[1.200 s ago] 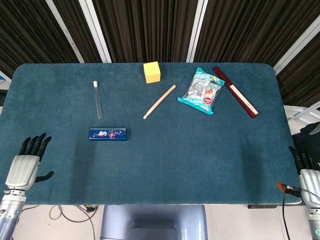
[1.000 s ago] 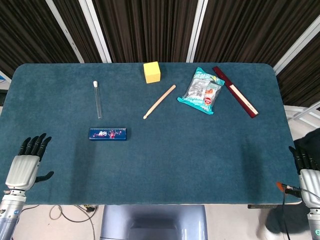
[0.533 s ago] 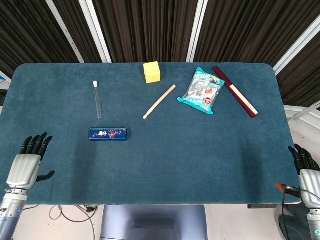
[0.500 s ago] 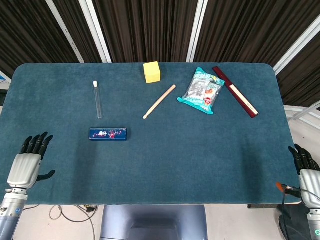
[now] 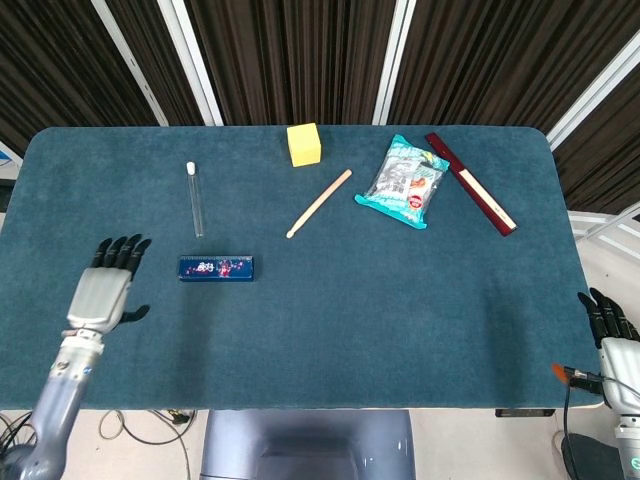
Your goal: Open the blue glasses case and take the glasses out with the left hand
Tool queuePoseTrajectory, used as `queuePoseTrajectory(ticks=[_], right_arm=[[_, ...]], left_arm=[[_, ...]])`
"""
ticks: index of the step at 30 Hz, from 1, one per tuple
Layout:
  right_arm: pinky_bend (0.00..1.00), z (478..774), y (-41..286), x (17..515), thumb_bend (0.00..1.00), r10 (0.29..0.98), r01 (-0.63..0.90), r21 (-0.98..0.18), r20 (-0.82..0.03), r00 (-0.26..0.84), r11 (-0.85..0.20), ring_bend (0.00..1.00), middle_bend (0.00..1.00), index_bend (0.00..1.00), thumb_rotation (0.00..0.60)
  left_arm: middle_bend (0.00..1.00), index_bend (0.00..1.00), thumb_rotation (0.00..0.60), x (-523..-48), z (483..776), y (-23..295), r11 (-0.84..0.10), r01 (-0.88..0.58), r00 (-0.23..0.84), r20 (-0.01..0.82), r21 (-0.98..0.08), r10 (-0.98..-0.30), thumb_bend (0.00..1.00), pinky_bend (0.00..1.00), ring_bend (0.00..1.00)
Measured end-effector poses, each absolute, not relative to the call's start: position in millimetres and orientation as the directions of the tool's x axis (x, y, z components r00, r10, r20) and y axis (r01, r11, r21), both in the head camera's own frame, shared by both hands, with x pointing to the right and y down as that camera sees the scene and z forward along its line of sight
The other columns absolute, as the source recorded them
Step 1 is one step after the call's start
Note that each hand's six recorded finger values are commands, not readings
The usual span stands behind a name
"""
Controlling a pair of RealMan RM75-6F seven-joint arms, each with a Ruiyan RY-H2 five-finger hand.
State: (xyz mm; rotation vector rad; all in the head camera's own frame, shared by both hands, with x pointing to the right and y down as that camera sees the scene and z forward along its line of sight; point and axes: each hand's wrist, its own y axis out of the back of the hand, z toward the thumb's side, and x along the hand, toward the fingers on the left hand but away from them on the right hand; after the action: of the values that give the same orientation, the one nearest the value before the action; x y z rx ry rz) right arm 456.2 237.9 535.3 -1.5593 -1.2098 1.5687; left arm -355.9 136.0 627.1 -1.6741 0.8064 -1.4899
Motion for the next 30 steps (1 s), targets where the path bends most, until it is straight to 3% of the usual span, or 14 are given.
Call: queuePoseTrajectory(ticks=[13,18,30], right_arm=[[0.19,536.1,236.3,457.2,0.17,0.898,0.185,-0.898,-0.423,-0.122,-0.398,0.00,0.00,0.00,0.600],[0.19,536.4,235.8,457.3,0.17,0.898,0.185,-0.898,-0.423,-0.122,-0.398,0.00,0.00,0.00,0.600],[0.19,536.7,235.6,457.6,0.17,0.897,0.186,-0.899,-0.423,-0.128,-0.397,0.00,0.00,0.00,0.600]], left_arm=[[0.22,0.00,0.600,-311.3,683.9,103.4,-0.592,0.095,0.099,0.599,-0.801,-0.795,0.26,0.04,0.00],[0.23,0.00,0.600,-309.5,696.3,105.5,-0.614,0.111,0.088,0.623,-0.782,-0.777,0.31,0.04,0.00],[0.26,0.00,0.600,-304.1,713.2,106.1,-0.634,0.128,0.084,0.645,-0.763,-0.759,0.31,0.04,0.00]])
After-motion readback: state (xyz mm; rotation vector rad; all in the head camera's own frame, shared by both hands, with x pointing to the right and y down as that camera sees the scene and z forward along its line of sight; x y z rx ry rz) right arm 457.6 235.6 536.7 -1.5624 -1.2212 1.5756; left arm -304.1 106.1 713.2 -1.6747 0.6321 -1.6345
